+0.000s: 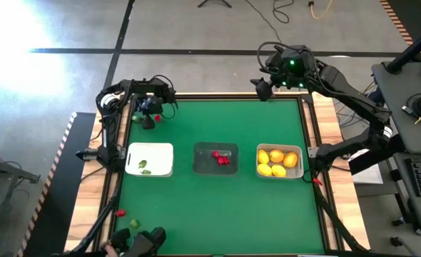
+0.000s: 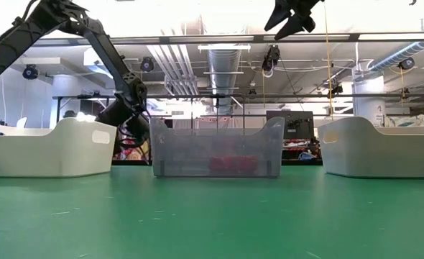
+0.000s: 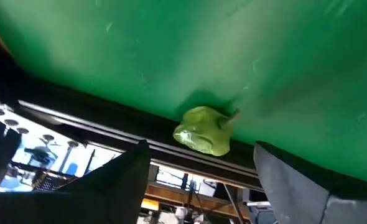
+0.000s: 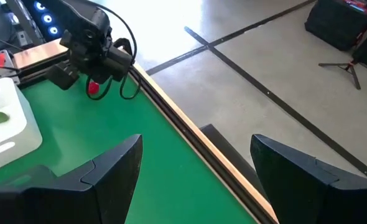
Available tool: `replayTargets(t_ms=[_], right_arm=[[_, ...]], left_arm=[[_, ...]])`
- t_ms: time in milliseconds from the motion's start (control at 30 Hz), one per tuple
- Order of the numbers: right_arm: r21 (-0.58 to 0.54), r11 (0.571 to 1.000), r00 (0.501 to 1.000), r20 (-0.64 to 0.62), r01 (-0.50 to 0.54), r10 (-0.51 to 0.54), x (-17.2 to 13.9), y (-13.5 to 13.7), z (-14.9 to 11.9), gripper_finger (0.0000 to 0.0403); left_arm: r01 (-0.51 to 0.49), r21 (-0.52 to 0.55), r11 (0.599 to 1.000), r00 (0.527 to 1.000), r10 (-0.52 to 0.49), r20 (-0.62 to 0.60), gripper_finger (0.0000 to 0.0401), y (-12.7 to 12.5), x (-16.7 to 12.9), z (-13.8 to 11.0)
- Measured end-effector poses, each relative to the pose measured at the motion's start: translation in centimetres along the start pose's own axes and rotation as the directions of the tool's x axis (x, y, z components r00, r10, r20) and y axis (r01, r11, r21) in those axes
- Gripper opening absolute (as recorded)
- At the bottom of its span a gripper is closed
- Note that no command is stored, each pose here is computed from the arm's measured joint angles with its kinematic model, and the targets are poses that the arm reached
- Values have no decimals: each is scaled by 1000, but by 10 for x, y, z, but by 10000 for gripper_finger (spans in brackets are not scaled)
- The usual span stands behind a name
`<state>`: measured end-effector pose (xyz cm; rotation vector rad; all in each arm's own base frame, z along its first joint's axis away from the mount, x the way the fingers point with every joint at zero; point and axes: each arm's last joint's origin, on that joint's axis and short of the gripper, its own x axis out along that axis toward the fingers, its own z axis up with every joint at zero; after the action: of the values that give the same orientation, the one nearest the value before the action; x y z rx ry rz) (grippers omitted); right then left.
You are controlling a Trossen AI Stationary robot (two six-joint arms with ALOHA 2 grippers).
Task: Sort produce into baskets
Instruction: Put the green chili pepper into the white bin
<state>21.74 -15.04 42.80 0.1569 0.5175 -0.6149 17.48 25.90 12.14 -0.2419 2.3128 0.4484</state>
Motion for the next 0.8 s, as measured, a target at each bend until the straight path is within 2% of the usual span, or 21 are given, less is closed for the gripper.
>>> replayTargets(t_ms=[133, 267, 367, 467, 800], right_arm=[[13, 1000, 1000, -2, -1, 1, 0, 0, 0, 293], [32, 999, 1000, -11, -1, 1, 1, 0, -1, 293], [59, 998, 999, -34, -2, 4, 2, 0, -3, 293], [64, 998, 998, -65, -1, 5, 3, 0, -6, 293], [62, 998, 993, -118, 2, 6, 3, 1, -11, 293]], left_arm=[[36, 77, 996, 999, -36, -13, 277, 0, 6, 1], [121, 167, 979, 993, -117, -34, 262, -6, 16, 4], [104, 214, 971, 994, -93, -64, 244, -10, 23, 7], [62, 194, 979, 996, -48, -72, 226, -10, 27, 10], [61, 158, 985, 997, -53, -54, 159, -8, 26, 12]])
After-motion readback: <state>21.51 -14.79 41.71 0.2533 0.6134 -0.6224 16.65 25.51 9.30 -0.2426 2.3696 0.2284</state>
